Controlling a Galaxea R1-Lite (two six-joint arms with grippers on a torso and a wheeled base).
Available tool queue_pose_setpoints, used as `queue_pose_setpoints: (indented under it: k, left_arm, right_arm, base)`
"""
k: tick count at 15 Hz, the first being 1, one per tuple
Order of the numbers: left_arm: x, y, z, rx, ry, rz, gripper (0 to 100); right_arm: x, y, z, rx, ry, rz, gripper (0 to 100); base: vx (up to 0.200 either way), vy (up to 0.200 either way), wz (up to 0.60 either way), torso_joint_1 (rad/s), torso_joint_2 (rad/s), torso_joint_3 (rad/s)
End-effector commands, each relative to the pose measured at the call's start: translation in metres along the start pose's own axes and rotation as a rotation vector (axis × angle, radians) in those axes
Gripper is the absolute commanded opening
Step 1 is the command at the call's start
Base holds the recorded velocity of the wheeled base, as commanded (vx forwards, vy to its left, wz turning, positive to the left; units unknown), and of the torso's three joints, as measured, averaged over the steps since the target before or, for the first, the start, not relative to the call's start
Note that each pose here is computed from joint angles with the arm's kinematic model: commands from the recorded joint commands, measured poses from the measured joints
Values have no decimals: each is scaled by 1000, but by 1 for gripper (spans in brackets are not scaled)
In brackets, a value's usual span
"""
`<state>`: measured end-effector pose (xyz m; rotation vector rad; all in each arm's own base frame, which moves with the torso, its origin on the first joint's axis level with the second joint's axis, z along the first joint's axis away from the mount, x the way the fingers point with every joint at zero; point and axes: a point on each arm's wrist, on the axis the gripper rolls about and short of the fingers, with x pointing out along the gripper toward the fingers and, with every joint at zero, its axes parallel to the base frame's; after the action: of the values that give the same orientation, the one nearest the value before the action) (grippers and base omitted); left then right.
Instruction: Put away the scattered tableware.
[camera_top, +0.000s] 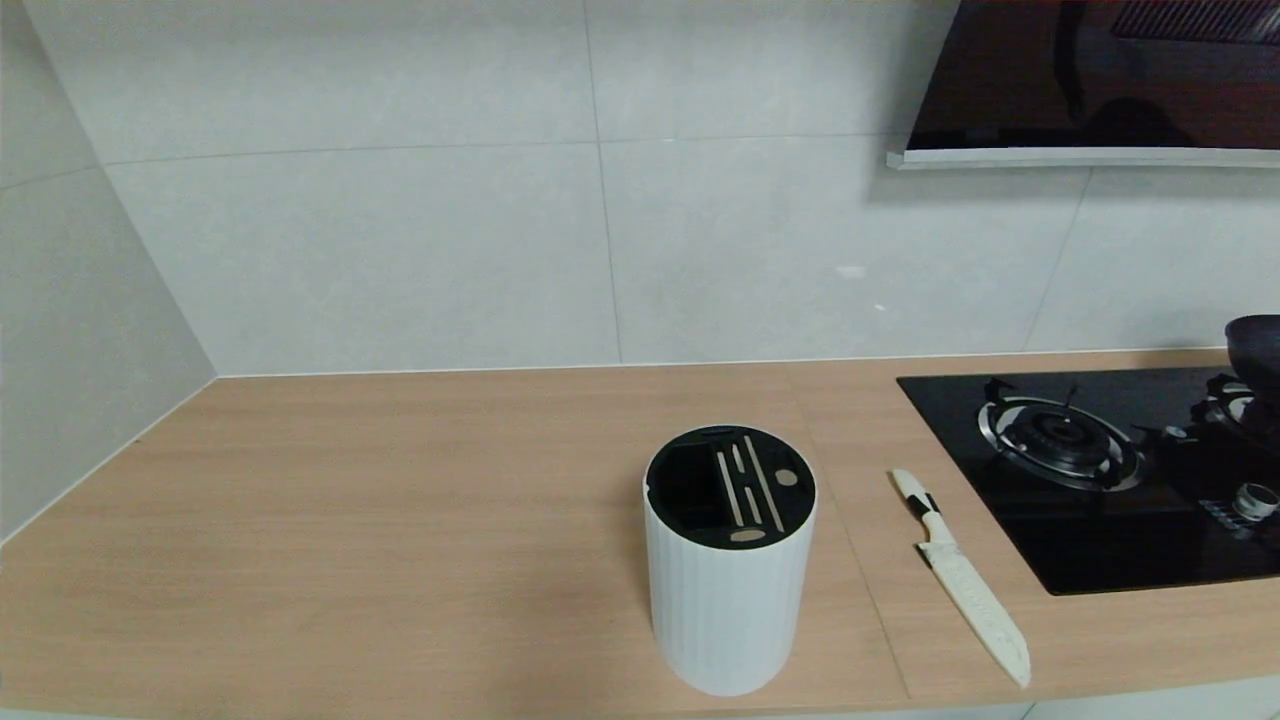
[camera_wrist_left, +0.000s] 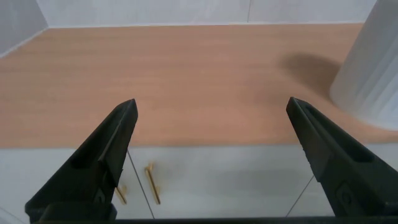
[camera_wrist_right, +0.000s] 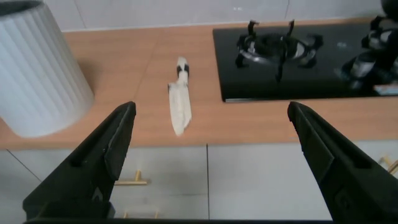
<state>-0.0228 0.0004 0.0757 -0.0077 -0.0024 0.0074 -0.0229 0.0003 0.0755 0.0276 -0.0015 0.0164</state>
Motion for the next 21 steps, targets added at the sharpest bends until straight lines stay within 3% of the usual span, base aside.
queue_pose_setpoints:
  k: [1,5,15,16,17,18,21]
  left_arm:
    - [0,0,0,-2,-1,0,100]
    - [0,0,0,0,-1,0,100]
    - [0,0,0,0,-1,0,100]
    - [0,0,0,0,-1,0,100]
    - [0,0,0,0,-1,0,100]
    - [0,0,0,0,-1,0,100]
    - [0,0,0,0,-1,0,100]
  right_arm:
    - [0,0,0,0,0,0,100]
    - [0,0,0,0,0,2,100]
    - [0,0,0,-32,2,2,100]
    - [-1,0,4,-31,-17,5,100]
    - [-7,1,25,-24,-99,31,100]
    - [-10,3,42,-1,-120,88,100]
    - [22,4,66,12,112,138,100]
  base:
    - [0,0,0,222,-471,-251]
    - [0,0,0,129,-264,-143]
    - [0,0,0,0,0,0]
    - [0,0,0,0,0,0]
    - [0,0,0,0,0,0]
    - [0,0,0,0,0,0]
    - [0,0,0,0,0,0]
